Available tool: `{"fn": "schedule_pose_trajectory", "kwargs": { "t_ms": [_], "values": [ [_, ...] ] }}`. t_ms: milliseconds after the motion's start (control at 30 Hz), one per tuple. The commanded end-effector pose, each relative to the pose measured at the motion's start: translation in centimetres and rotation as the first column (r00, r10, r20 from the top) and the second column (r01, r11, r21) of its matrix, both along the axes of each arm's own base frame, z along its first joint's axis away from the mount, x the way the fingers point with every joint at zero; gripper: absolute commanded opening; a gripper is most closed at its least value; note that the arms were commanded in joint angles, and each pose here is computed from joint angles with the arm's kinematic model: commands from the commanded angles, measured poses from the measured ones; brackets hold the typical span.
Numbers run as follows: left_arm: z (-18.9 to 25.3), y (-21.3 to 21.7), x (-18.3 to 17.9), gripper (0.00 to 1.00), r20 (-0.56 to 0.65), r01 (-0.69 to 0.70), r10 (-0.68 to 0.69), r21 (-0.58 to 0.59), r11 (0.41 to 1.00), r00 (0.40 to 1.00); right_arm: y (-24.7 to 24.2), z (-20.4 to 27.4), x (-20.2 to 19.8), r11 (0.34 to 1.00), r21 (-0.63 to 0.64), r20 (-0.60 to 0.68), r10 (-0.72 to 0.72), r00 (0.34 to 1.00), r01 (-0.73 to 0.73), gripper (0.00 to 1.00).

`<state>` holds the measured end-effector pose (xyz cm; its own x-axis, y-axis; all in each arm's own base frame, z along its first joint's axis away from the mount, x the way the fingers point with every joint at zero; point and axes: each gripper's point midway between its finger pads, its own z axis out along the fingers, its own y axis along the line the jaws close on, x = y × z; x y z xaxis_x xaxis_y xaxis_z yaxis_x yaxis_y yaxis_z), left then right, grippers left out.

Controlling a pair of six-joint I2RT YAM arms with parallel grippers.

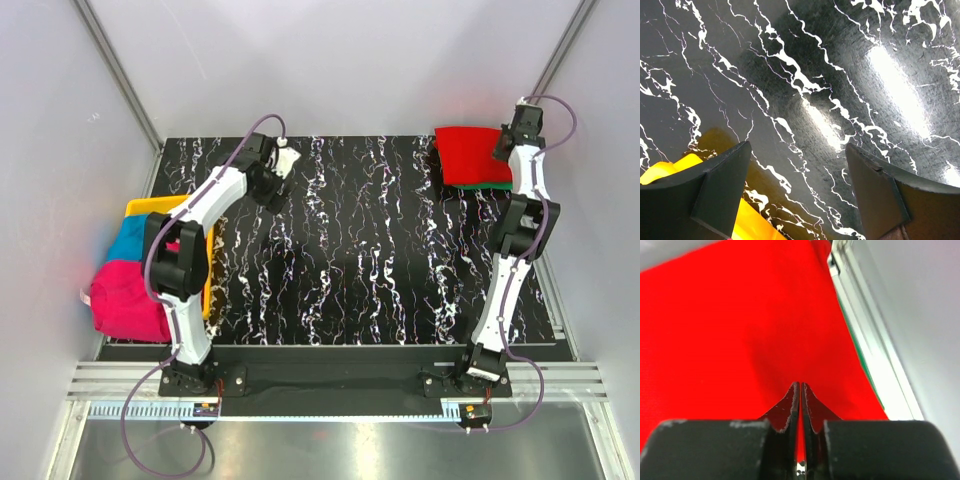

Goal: Fold and stack the t-shirts
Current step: Neatly place the folded tshirt to the corner

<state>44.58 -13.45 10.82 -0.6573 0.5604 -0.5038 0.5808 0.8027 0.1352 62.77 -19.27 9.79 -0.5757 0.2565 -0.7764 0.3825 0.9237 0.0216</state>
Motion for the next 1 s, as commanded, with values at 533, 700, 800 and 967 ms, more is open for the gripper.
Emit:
{"fn": "schedule_pose_trajectory", "kwargs": {
  "t_ms": [533,700,800,967],
  "values": [
    [7.1,3.8,-6.5,0.99,0.141,0.032,-0.035,0.022,0.999,0.989,4.7,10.5,-7.4,0.986,0.16,0.085,-0.063,0.994,0.049,1.0],
    [6.1,6.1,-10.5,0.99,0.144,0.007,-0.013,0.039,0.999,0.99,9.3,14.3,-14.4,0.972,0.224,0.177,-0.107,0.978,0.066,1.0],
    [5.4,7.4,-12.0,0.99,0.151,-0.05,0.046,0.028,0.998,0.987,12.2,13.3,-18.5,0.958,0.281,0.189,-0.103,0.977,0.046,1.0],
    [4.1,9.3,-13.6,0.99,0.205,-0.156,0.146,0.031,0.987,0.968,16.9,11.2,-24.2,0.941,0.333,0.214,-0.005,0.977,-0.068,1.0]
  ]
}}
